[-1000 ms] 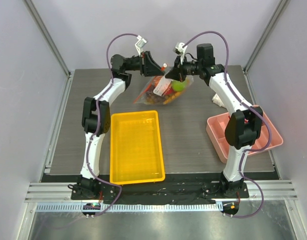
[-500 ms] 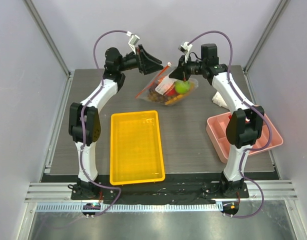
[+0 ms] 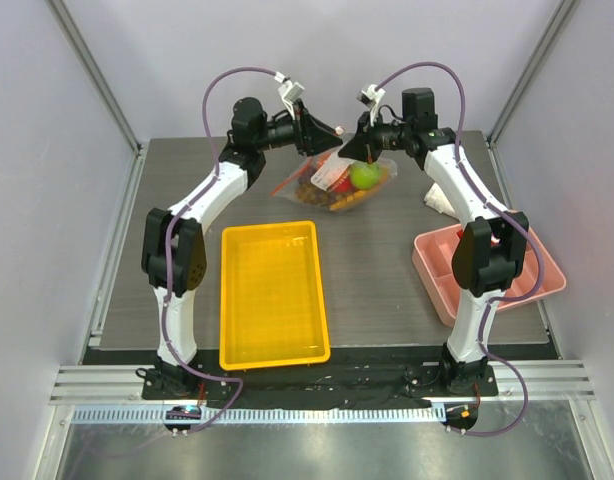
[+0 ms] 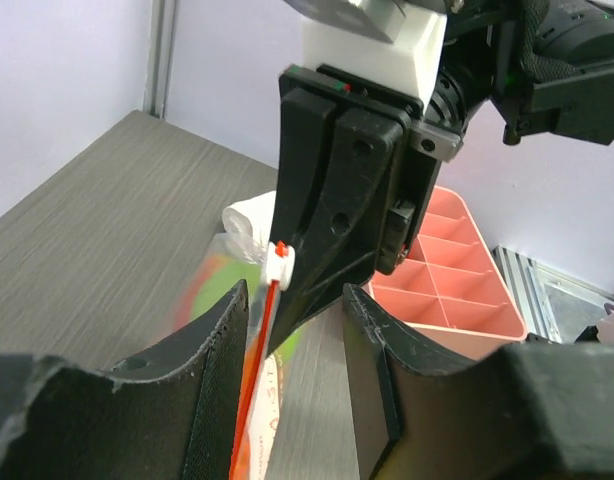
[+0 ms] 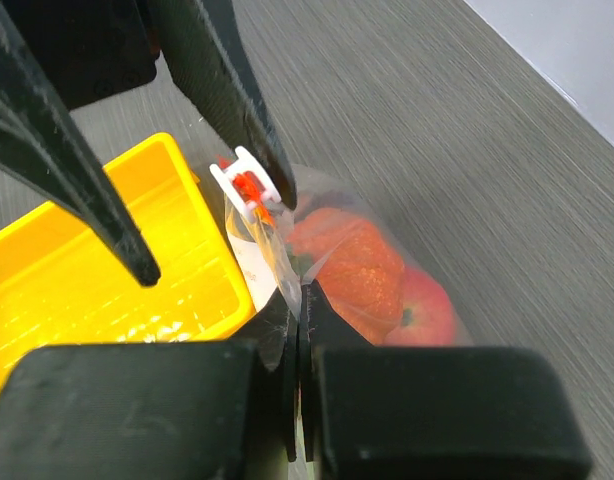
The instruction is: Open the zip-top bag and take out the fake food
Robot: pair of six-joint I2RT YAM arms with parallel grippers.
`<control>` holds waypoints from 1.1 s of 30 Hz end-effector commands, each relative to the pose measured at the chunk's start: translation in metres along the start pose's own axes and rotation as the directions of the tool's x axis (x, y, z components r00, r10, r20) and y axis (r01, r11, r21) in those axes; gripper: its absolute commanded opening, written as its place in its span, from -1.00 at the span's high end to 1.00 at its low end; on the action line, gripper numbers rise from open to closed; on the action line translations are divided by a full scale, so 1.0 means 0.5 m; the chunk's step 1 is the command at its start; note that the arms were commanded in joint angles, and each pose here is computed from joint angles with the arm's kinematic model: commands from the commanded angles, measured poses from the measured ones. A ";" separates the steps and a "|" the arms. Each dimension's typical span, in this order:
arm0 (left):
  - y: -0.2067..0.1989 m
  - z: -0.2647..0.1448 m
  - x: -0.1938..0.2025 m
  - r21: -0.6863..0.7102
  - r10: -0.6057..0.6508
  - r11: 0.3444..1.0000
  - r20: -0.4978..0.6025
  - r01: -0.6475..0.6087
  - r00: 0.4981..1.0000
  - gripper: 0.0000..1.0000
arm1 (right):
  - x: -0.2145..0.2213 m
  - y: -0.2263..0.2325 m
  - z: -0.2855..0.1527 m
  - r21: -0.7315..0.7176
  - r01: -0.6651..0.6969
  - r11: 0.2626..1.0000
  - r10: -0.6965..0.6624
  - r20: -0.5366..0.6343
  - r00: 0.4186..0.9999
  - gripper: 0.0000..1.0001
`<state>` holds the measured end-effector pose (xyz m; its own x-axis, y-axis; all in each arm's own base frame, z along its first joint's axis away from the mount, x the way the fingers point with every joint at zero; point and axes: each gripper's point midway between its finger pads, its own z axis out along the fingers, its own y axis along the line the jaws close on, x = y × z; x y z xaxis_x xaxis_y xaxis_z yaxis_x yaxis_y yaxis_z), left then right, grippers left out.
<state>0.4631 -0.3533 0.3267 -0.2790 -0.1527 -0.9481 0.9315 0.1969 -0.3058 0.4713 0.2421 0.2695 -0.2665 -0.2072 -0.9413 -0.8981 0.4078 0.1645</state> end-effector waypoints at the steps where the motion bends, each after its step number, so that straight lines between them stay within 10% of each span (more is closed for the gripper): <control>1: -0.004 0.004 -0.056 0.010 0.072 0.997 0.041 -0.072 0.997 0.18 | -0.084 0.039 -0.027 -0.025 0.107 0.994 -0.105 0.079 0.991 0.97; 14: -0.003 0.013 -0.052 0.053 0.050 0.997 0.034 -0.051 0.998 0.42 | -0.090 0.044 -0.029 -0.041 0.110 0.993 -0.106 0.086 0.991 0.97; 18: -0.007 0.013 -0.059 0.052 0.053 0.997 0.043 -0.055 0.998 0.95 | -0.088 0.045 -0.029 -0.041 0.109 0.993 -0.105 0.085 0.991 0.97; 22: -0.015 0.011 -0.072 0.052 0.061 0.997 0.060 -0.064 0.996 0.99 | -0.083 0.040 -0.024 -0.036 0.092 0.995 -0.089 0.077 0.993 0.97; 26: -0.028 0.009 -0.077 0.072 0.060 0.995 0.055 -0.064 0.997 1.00 | -0.088 0.029 -0.017 -0.027 0.075 0.997 -0.073 0.077 0.994 0.31; 33: -0.043 0.010 -0.080 0.101 0.055 0.993 0.048 -0.060 0.997 0.99 | -0.092 0.026 0.000 -0.040 0.084 0.996 -0.080 0.080 0.994 0.11</control>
<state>0.4696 -0.3579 0.3306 -0.3039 -0.1556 -0.9399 0.9321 0.1556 -0.3271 0.4697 0.2455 0.2864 -0.2472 -0.1929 -0.9496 -0.9081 0.3879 0.1577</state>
